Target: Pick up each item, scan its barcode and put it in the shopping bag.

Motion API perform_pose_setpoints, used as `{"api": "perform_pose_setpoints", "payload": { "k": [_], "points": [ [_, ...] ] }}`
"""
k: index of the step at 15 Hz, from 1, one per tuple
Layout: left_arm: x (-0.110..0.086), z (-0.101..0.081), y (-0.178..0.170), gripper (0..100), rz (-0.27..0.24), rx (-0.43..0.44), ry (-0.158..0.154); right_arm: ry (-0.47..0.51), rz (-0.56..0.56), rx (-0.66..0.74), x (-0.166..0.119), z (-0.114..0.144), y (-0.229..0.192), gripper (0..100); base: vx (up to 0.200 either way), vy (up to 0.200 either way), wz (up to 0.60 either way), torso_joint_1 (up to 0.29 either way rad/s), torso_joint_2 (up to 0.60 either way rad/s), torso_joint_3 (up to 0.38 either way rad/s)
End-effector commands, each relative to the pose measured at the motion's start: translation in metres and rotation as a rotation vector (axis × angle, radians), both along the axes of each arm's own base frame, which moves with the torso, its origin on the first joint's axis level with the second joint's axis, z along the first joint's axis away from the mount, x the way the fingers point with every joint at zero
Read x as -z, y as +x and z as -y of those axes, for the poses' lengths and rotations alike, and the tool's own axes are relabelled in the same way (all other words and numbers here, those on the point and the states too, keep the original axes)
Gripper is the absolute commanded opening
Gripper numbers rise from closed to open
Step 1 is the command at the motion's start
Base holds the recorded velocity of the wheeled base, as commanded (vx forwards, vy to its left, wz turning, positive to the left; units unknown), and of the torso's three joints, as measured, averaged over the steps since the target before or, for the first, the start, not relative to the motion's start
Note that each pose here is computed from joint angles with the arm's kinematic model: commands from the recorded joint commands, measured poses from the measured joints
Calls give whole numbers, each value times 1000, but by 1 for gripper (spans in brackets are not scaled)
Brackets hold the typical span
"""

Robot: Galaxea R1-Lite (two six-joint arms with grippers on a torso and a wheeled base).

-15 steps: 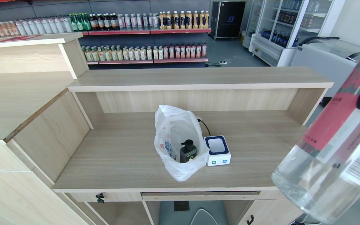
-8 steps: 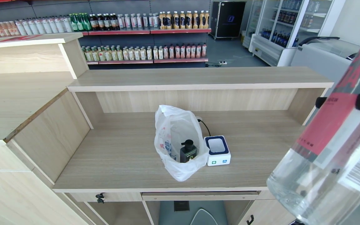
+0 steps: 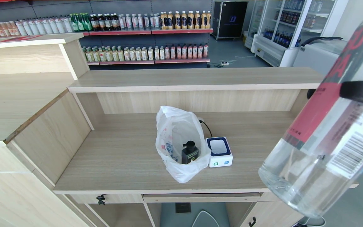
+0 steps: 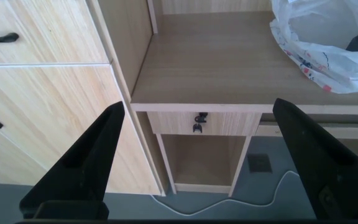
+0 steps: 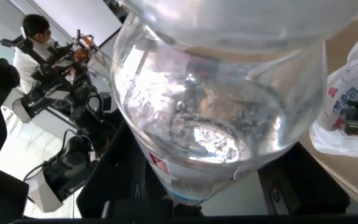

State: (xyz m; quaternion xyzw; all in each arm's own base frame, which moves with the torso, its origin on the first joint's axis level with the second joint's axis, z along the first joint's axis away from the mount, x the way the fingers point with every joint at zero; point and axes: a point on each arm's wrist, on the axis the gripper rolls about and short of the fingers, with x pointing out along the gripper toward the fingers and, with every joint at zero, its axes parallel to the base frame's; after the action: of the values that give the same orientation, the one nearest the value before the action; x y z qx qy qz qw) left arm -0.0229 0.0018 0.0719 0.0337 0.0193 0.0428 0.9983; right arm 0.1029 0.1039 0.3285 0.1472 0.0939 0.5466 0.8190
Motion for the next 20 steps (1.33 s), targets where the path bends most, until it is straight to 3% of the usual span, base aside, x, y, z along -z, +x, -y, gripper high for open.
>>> {"api": "perform_pose_setpoints", "payload": {
  "k": [1,5,8,11,14,15,18,20],
  "points": [
    [0,0,0,100,0,-1,0,-6,-7,1,2,-1,2,0,0,0,0,0,0,0],
    [0,0,0,100,0,-1,0,-61,17,73,12,1,15,0,0,0,0,0,0,0],
    [0,0,0,100,0,-1,0,-284,171,370,54,29,72,0,0,0,0,0,0,0],
    [0,0,0,100,0,-1,0,-322,312,594,83,63,120,0,0,0,0,0,0,0],
    [0,0,0,100,0,-1,0,-399,341,681,96,84,149,0,0,0,0,0,0,0],
    [0,0,0,100,0,-1,0,-490,372,711,104,96,163,0,0,0,0,0,0,0],
    [0,0,0,100,0,-1,0,-635,475,756,114,109,176,0,0,0,0,0,0,0],
    [0,0,0,100,0,-1,0,-666,501,819,114,110,183,0,0,0,0,0,0,0]
  ]
}}
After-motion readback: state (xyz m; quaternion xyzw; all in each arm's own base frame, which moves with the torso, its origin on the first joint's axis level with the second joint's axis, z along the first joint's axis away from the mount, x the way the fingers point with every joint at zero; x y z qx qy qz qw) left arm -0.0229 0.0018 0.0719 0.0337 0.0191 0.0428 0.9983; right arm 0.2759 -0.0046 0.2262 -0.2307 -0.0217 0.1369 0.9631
